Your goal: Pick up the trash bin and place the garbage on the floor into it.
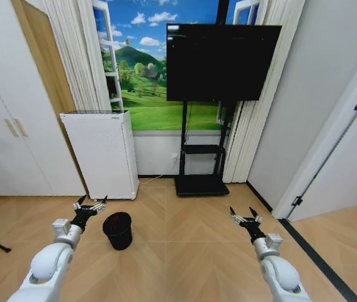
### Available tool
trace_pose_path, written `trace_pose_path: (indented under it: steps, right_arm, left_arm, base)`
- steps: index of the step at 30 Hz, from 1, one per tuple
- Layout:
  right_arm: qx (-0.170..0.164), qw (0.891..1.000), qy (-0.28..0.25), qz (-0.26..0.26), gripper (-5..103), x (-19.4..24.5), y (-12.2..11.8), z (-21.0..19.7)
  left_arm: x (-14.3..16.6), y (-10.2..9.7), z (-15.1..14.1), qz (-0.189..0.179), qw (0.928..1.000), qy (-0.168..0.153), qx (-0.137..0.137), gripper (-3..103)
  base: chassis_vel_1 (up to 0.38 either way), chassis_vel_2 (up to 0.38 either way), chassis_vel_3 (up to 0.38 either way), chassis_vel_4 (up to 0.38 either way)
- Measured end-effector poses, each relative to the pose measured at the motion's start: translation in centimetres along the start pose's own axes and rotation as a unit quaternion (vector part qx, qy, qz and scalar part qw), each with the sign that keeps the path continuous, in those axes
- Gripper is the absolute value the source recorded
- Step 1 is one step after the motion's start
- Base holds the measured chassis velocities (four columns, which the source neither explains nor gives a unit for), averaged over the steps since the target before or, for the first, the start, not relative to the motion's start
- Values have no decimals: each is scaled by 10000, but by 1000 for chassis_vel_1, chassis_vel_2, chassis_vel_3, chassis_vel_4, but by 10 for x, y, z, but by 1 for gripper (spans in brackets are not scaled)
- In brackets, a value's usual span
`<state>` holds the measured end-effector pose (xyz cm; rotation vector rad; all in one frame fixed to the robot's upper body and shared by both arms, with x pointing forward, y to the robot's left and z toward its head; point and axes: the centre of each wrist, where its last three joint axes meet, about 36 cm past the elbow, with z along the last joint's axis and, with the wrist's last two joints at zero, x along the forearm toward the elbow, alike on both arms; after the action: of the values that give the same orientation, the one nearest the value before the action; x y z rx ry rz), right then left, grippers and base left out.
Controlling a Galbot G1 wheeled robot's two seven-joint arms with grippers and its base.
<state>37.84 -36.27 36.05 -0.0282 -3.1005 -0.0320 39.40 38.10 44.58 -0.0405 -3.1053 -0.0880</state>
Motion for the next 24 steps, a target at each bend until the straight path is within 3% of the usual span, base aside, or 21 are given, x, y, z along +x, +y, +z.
trace_pose_path:
  steps: [24]
  right_arm:
    - [-78,10000,35,15,100,2,-7,19]
  left_arm:
    - [2,-20,9,-9,9999,106,99,100]
  base:
    - [328,-327,-336,328]
